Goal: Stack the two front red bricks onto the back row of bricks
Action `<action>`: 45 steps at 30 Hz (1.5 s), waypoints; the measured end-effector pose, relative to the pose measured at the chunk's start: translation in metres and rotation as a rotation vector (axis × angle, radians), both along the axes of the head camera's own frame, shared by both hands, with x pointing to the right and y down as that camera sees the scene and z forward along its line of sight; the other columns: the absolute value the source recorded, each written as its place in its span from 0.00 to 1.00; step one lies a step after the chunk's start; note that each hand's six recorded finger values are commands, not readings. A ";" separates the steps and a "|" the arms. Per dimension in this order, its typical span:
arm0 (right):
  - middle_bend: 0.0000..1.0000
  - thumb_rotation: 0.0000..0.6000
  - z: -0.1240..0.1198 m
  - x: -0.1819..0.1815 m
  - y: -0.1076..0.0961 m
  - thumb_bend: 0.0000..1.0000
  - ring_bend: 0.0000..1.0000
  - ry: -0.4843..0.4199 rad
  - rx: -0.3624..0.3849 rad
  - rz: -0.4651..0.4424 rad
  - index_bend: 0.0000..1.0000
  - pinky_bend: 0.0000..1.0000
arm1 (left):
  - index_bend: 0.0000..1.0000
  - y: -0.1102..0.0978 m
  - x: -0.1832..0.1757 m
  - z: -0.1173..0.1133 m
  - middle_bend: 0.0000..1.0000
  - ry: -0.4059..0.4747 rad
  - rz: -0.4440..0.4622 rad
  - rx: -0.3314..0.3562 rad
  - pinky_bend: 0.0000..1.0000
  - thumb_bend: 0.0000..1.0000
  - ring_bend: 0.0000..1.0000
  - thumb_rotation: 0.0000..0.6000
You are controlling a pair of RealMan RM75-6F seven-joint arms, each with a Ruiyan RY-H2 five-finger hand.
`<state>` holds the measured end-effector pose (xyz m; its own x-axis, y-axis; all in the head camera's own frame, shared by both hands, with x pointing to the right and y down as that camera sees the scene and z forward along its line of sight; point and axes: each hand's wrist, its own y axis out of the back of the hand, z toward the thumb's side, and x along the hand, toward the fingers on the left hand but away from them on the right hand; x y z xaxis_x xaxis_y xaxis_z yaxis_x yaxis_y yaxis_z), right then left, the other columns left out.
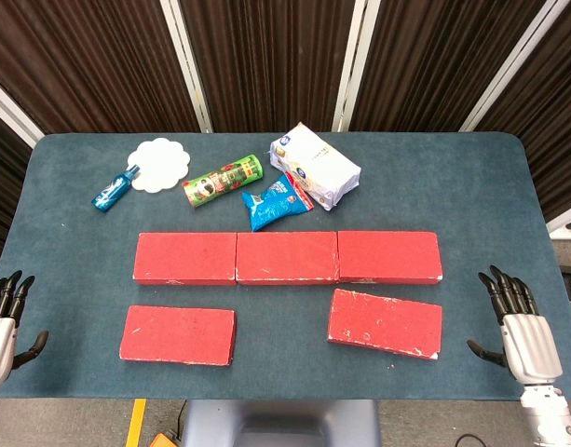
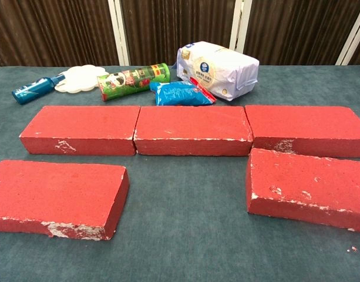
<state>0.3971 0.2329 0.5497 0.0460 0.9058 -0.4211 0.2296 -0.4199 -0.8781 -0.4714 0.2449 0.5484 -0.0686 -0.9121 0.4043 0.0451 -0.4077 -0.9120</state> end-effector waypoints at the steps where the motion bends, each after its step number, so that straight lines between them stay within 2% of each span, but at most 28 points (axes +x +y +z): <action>1: 0.07 1.00 0.000 -0.001 0.000 0.00 0.03 0.001 0.001 -0.002 0.13 0.00 | 0.00 0.000 0.000 0.000 0.00 0.001 -0.001 0.001 0.03 0.30 0.00 1.00; 21: 0.07 1.00 -0.001 0.003 0.000 0.00 0.03 0.009 0.011 0.019 0.13 0.00 | 0.00 0.000 0.000 0.000 0.00 0.033 -0.002 -0.029 0.03 0.29 0.00 1.00; 26: 0.07 1.00 0.003 0.003 -0.001 0.00 0.03 0.006 -0.009 0.012 0.13 0.00 | 0.00 -0.012 0.005 0.008 0.00 0.040 0.034 -0.125 0.03 0.29 0.00 1.00; 30: 0.07 1.00 0.003 0.002 -0.001 0.00 0.03 -0.001 -0.009 0.005 0.13 0.00 | 0.00 -0.027 0.011 0.009 0.00 0.016 0.081 -0.243 0.03 0.29 0.00 1.00; 34: 0.07 1.00 0.005 0.000 0.001 0.00 0.03 0.000 -0.019 -0.004 0.13 0.00 | 0.00 -0.040 0.019 -0.003 0.00 -0.055 0.136 -0.307 0.03 0.29 0.00 1.00; 39: 0.07 1.00 0.006 0.001 0.001 0.00 0.03 -0.003 -0.030 0.000 0.13 0.00 | 0.00 -0.049 0.043 -0.020 0.00 -0.046 0.160 -0.406 0.03 0.27 0.00 1.00; 45: 0.07 1.00 0.005 0.001 0.001 0.00 0.03 -0.007 -0.038 0.002 0.13 0.00 | 0.00 -0.044 0.078 -0.031 0.00 -0.041 0.220 -0.556 0.03 0.25 0.00 1.00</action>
